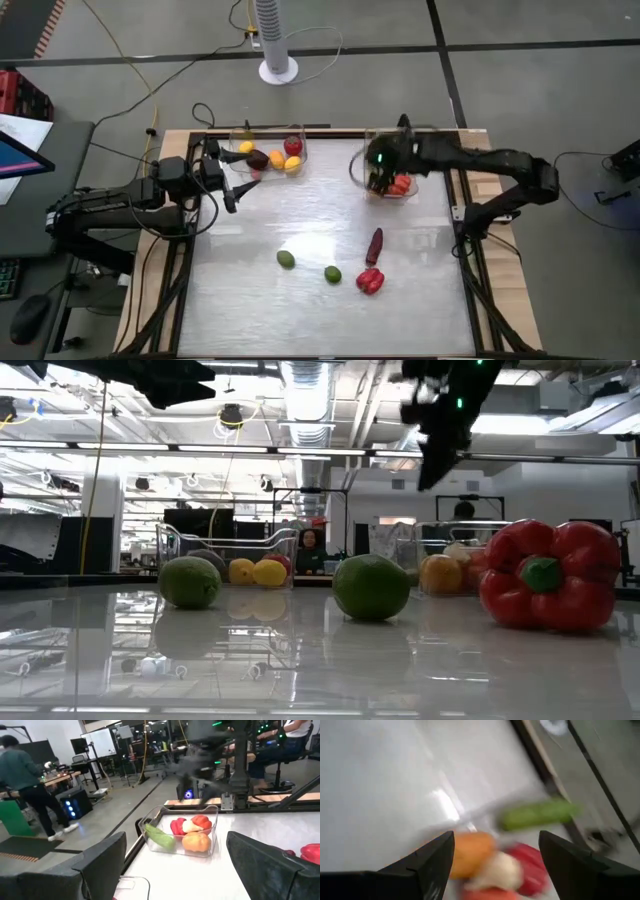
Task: Sort produce into baskets
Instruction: Put the pepper into the right transparent bin, then put the right lime into the left transparent bin, then put the lime into the left transparent bin
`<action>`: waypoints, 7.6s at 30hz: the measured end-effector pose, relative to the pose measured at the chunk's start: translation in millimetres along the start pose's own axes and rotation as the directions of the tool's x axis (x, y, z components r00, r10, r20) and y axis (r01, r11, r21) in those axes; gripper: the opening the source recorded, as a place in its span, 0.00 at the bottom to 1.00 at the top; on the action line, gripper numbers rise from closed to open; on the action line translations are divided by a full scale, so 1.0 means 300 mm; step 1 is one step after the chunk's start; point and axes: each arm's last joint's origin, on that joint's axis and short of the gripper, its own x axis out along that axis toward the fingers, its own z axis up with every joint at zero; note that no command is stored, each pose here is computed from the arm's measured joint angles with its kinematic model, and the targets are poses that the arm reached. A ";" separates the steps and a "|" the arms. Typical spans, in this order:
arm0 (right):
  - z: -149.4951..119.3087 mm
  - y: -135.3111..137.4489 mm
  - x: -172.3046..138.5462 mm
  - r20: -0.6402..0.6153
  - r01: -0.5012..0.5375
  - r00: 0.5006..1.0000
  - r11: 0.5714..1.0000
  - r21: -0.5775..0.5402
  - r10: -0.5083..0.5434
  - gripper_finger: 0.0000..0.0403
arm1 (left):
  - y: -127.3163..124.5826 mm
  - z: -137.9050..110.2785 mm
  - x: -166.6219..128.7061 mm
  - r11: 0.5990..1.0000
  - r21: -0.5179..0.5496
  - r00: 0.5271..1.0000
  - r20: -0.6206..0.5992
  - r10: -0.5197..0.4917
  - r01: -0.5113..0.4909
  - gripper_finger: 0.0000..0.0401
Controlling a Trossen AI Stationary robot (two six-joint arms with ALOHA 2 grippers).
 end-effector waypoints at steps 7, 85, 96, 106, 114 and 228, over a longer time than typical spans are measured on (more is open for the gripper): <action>-0.042 0.308 -0.093 0.034 -0.244 0.967 0.958 -0.150 0.252 0.78 | 0.000 0.000 0.000 1.000 -0.012 1.000 0.000 0.000 0.000 0.83; -0.030 -0.017 -0.183 -0.177 0.072 0.981 0.997 -0.029 -0.076 0.73 | 0.000 -0.002 0.000 1.000 -0.012 1.000 -0.006 0.000 0.000 0.83; 0.011 0.428 -0.149 0.059 -0.333 0.934 0.917 -0.220 0.353 0.76 | 0.000 0.001 0.000 1.000 -0.001 1.000 0.003 0.001 -0.001 0.83; -0.013 0.769 -0.007 -0.032 -0.515 0.838 0.770 -0.377 0.544 0.81 | 0.000 -0.001 0.000 1.000 -0.031 1.000 -0.003 0.000 0.000 0.83; -0.034 0.873 0.036 -0.080 -0.521 0.834 0.733 -0.436 0.545 0.92 | 0.000 -0.003 0.000 1.000 -0.025 1.000 -0.008 -0.001 0.000 0.83; -0.182 0.062 -0.227 0.726 -0.139 0.675 0.989 -0.048 0.130 0.75 | -0.565 -0.502 0.286 0.917 -0.104 0.676 -0.644 -0.358 0.386 0.38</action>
